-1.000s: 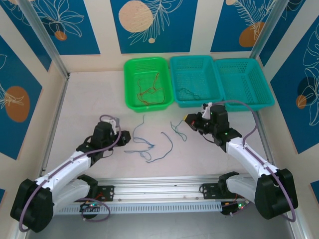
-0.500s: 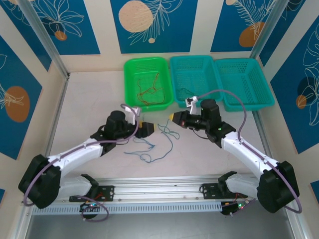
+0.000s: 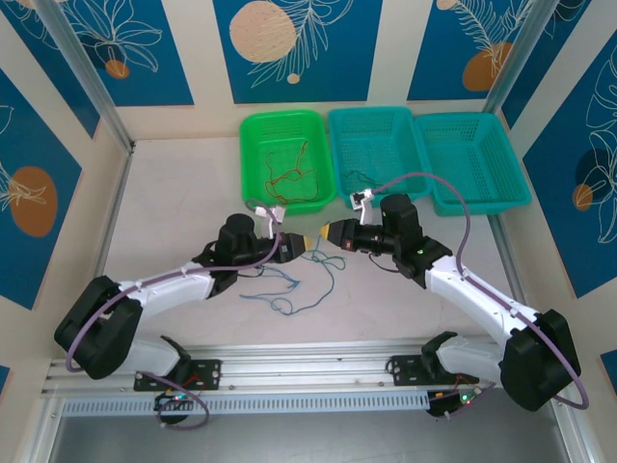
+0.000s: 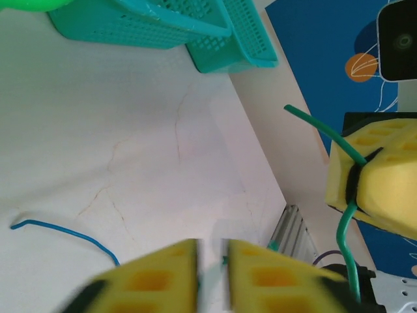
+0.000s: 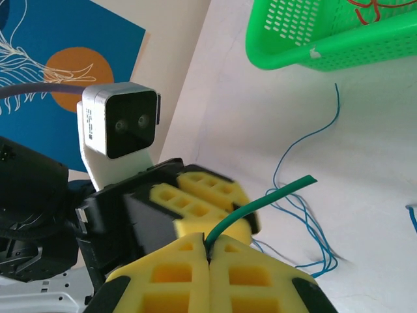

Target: Untangle the cables

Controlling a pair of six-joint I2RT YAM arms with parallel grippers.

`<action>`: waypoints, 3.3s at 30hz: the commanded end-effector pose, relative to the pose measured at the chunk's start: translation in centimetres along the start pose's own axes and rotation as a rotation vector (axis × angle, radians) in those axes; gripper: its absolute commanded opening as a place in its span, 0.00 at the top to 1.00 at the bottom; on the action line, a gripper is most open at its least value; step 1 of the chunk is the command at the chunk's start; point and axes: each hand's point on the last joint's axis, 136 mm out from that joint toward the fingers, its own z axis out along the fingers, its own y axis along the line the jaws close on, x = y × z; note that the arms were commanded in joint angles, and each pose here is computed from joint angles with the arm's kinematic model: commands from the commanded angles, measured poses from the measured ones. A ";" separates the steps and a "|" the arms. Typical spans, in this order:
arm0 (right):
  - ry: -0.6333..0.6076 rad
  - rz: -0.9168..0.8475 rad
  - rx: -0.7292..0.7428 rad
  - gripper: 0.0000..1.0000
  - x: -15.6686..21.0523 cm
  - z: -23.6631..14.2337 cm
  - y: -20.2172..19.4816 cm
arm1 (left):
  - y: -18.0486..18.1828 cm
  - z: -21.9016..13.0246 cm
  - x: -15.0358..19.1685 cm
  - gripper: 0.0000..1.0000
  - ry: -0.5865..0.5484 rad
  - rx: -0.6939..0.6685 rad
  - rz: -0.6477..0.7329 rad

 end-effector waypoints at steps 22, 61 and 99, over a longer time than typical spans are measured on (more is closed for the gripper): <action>-0.497 0.399 0.136 1.00 -4.3 -13.1 -8.8 | 11.1 -10.6 -0.9 1.00 -0.262 -0.446 -0.106; 0.123 -0.719 0.026 1.00 3.3 4.7 1.1 | -1.9 -9.0 -5.8 0.70 -0.247 -0.156 0.254; -0.841 -0.347 0.447 1.00 -34.9 -1.1 -15.2 | -3.9 -9.2 -0.9 0.27 -0.141 -0.063 0.399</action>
